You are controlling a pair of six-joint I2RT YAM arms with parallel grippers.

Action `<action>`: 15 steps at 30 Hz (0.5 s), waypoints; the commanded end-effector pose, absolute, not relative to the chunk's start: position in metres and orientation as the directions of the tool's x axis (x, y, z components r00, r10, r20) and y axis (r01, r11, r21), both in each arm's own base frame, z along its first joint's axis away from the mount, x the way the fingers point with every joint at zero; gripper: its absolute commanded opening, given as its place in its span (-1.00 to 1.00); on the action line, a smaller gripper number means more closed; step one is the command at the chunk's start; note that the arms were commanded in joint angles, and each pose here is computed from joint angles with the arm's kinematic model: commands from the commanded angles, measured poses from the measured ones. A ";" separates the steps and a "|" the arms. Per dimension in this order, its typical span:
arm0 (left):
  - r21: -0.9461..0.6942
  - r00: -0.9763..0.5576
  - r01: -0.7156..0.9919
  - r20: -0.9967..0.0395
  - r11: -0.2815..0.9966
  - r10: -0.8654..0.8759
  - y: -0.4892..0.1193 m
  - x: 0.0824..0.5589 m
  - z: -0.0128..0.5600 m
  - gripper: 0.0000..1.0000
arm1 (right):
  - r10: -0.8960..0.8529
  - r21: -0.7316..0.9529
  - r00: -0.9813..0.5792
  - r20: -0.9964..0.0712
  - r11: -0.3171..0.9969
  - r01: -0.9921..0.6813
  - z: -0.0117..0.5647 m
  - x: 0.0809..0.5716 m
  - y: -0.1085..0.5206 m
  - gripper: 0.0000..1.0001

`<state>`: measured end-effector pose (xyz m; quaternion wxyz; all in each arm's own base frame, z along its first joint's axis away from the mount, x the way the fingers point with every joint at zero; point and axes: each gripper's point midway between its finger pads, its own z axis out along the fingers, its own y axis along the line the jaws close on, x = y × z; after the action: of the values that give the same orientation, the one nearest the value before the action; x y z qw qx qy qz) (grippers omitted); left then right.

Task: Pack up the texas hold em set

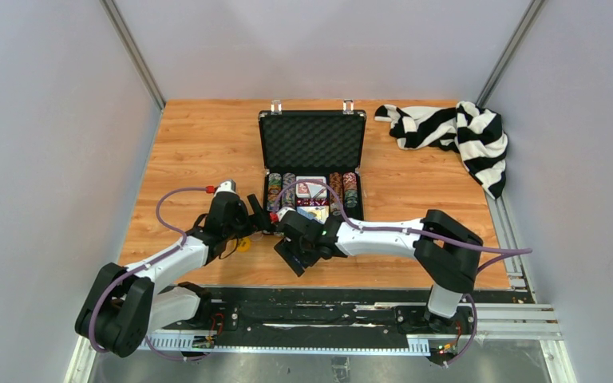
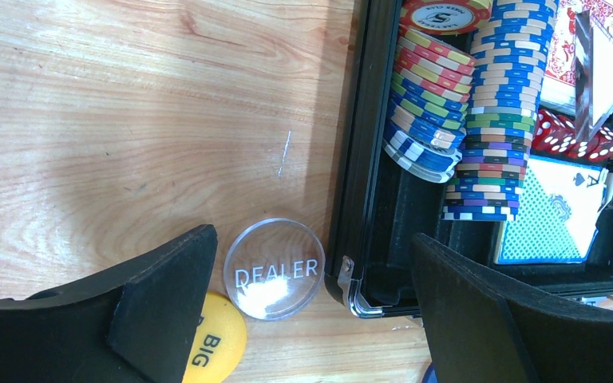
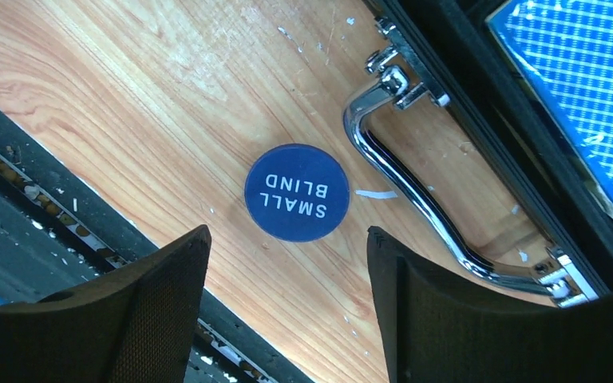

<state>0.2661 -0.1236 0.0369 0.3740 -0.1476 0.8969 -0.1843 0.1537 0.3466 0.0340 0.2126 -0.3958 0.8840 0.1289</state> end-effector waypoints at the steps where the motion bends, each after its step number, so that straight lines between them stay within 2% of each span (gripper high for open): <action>1: -0.435 -0.679 -0.130 -0.616 0.891 -0.399 -0.120 0.264 0.035 0.90 | -0.654 0.071 -0.601 -0.459 0.648 -0.758 0.025 0.155 0.353 0.43; 6: -0.432 -0.682 -0.128 -0.616 0.893 -0.395 -0.120 0.264 0.034 0.90 | -0.657 0.073 -0.605 -0.449 0.648 -0.758 0.013 0.155 0.355 0.40; 15: -0.434 -0.685 -0.127 -0.612 0.892 -0.395 -0.121 0.263 0.032 0.90 | -0.659 0.060 -0.605 -0.447 0.653 -0.755 0.013 0.156 0.350 0.06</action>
<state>0.2660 -0.1235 0.0368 0.3739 -0.1472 0.8970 -0.1841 0.1555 0.3561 0.0205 0.2072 -0.3991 0.8833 0.1327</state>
